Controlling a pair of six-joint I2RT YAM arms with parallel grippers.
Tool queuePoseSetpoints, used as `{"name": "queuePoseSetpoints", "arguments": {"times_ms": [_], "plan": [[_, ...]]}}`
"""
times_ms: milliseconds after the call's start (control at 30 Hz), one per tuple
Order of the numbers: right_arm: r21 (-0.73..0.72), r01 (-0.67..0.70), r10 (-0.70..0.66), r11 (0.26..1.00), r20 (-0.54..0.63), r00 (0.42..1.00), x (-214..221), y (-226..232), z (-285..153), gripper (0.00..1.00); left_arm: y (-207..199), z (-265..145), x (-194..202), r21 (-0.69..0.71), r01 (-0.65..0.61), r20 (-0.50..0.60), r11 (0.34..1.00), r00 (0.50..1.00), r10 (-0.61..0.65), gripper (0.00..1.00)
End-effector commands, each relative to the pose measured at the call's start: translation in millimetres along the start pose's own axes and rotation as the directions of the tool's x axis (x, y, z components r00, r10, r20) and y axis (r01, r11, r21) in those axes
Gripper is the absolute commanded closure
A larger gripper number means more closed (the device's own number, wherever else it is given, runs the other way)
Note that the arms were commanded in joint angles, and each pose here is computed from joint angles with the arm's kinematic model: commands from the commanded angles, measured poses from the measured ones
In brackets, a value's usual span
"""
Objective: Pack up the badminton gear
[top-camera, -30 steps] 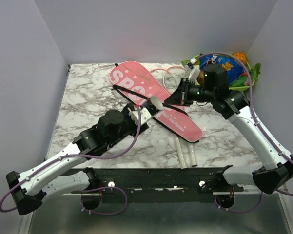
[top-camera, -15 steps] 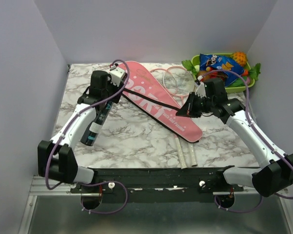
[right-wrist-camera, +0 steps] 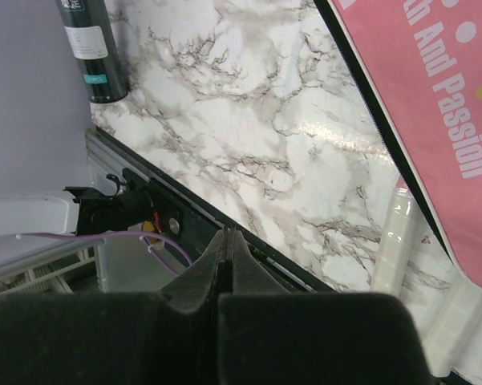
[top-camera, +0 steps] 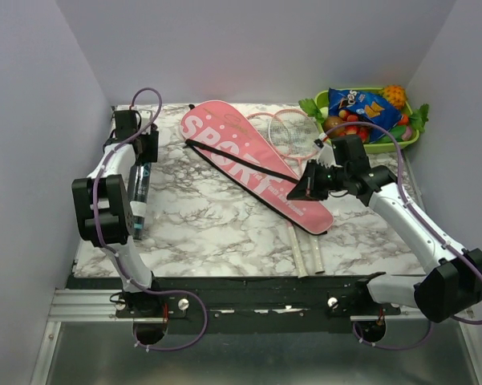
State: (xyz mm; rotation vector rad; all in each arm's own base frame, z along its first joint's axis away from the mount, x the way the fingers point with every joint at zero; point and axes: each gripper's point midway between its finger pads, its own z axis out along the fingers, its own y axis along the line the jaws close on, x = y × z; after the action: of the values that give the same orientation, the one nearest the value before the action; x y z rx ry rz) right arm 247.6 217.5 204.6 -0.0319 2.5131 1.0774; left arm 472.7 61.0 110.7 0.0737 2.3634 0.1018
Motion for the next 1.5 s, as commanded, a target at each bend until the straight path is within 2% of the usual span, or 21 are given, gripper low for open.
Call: {"name": "queuePoseSetpoints", "arguments": {"times_ms": [0, 33, 67, 100, 133, 167, 300, 433, 500, 567, 667, 700, 800, 833, 900, 967, 1033, 1067, 1167, 1300, 1467], "plan": [[-0.037, 0.033, -0.033, 0.999, -0.007, 0.999, -3.5, 8.5, 0.6, 0.94, 14.5, 16.5, 22.0, -0.013, 0.021, -0.061, 1.0, 0.998, -0.022, 0.83], [-0.04, 0.033, -0.033, 0.999, -0.006, 0.999, -4.1, 9.3, 0.4, 0.9, 17.4, 18.1, 21.1, -0.012, 0.037, -0.051, 0.999, 0.998, -0.037, 0.76], [-0.039, 0.033, -0.033, 0.999, -0.005, 0.999, -4.0, 9.3, 0.1, 0.88, 19.7, 19.0, 20.5, -0.006, 0.054, -0.043, 0.999, 0.998, -0.054, 0.62], [-0.038, 0.03, -0.03, 0.999, -0.004, 1.0, -4.3, 9.0, -0.1, 0.87, 23.4, 20.3, 21.8, -0.011, 0.068, -0.043, 0.998, 0.997, -0.068, 0.53], [-0.037, 0.03, -0.03, 0.999, -0.004, 1.0, -3.8, 9.0, -0.1, 0.85, 28.3, 20.0, 18.2, -0.02, 0.073, -0.035, 0.997, 0.997, -0.073, 0.23], [-0.037, 0.028, -0.028, 0.999, -0.004, 1.0, -3.7, 8.8, 0.2, 0.84, 33.1, 19.5, 16.5, -0.036, 0.075, -0.032, 0.997, 0.997, -0.076, 0.02], [-0.033, 0.019, -0.019, 0.999, -0.008, 1.0, -2.8, 7.2, 1.6, 0.82, 43.3, 10.3, -4.0, -0.085, 0.09, 0.015, 0.992, 0.996, -0.089, 0.01], [-0.016, 0.017, -0.017, 1.0, -0.004, 1.0, -7.1, 4.3, 4.3, 0.79, 51.0, -22.8, -35.1, -0.163, 0.076, 0.093, 0.984, 0.994, -0.061, 0.01], [0.005, 0.015, -0.015, 1.0, 0.003, 1.0, -11.3, 0.8, 7.9, 0.78, 40.8, -47.6, -54.2, -0.167, 0.052, 0.143, 0.985, 0.989, -0.028, 0.01], [0.018, 0.016, -0.016, 1.0, 0.014, 1.0, -15.8, -2.3, 11.7, 0.75, 27.1, -66.9, -61.2, -0.153, 0.024, 0.143, 0.988, 0.99, -0.002, 0.01], [0.039, 0.018, -0.019, 0.999, 0.018, 1.0, -24.7, -9.1, 23.4, 0.71, -10.8, -98.7, -72.9, -0.14, -0.017, 0.144, 0.99, 0.989, 0.037, 0.01], [0.057, 0.023, -0.025, 0.998, 0.022, 0.999, -28.5, -12.4, 26.8, 0.69, -40.3, -108.2, -77.8, -0.098, -0.011, 0.161, 0.995, 0.987, 0.027, 0.01], [0.124, 0.075, -0.076, 0.989, 0.004, 0.997, -42.7, -21.0, 41.7, 0.6, -78.9, -125.6, -71.7, -0.006, 0.052, 0.133, 0.999, 0.99, -0.051, 0.01], [0.162, 0.115, -0.11, 0.98, -0.039, 0.993, -40.5, -28.2, 51.3, 0.57, -92.7, -128.7, -64.1, 0.018, 0.061, 0.109, 0.998, 0.992, -0.063, 0.01], [0.218, 0.171, -0.17, 0.961, -0.025, 0.985, -58.0, -27.7, 56.6, 0.52, -107.5, -135.3, -50.7, 0.066, 0.109, 0.078, 0.992, 0.99, -0.114, 0.01], [0.254, 0.252, -0.243, 0.934, -0.066, 0.968, -61.9, -28.5, 71.0, 0.48, -123.6, -134.6, -27.9, 0.114, 0.142, 0.036, 0.983, 0.988, -0.147, 0.01], [0.316, 0.336, -0.316, 0.887, -0.115, 0.942, -60.4, -37.4, 83.0, 0.44, -132.2, -145.2, -19.8, 0.142, 0.121, 0.065, 0.982, 0.989, -0.131, 0.01], [0.339, 0.354, -0.321, 0.872, -0.151, 0.935, -57.6, -45.0, 94.2, 0.44, -132.3, -140.6, 0.5, 0.113, 0.135, 0.027, 0.984, 0.99, -0.139, 0.01], [0.378, 0.444, -0.389, 0.813, -0.214, 0.896, -52.1, -48.7, 112.9, 0.41, -145.3, -147.3, 29.7, 0.168, 0.175, -0.037, 0.97, 0.985, -0.171, 0.01], [0.477, 0.56, -0.464, 0.677, -0.314, 0.828, -43.0, -63.3, 136.4, 0.38, -159.7, -166.3, 52.6, 0.258, 0.225, -0.027, 0.939, 0.974, -0.226, 0.01], [0.491, 0.65, -0.519, 0.579, -0.393, 0.759, -31.5, -68.3, 163.3, 0.36, -160.1, -174.4, 76.4, 0.282, 0.221, -0.035, 0.934, 0.975, -0.22, 0.01]]}}
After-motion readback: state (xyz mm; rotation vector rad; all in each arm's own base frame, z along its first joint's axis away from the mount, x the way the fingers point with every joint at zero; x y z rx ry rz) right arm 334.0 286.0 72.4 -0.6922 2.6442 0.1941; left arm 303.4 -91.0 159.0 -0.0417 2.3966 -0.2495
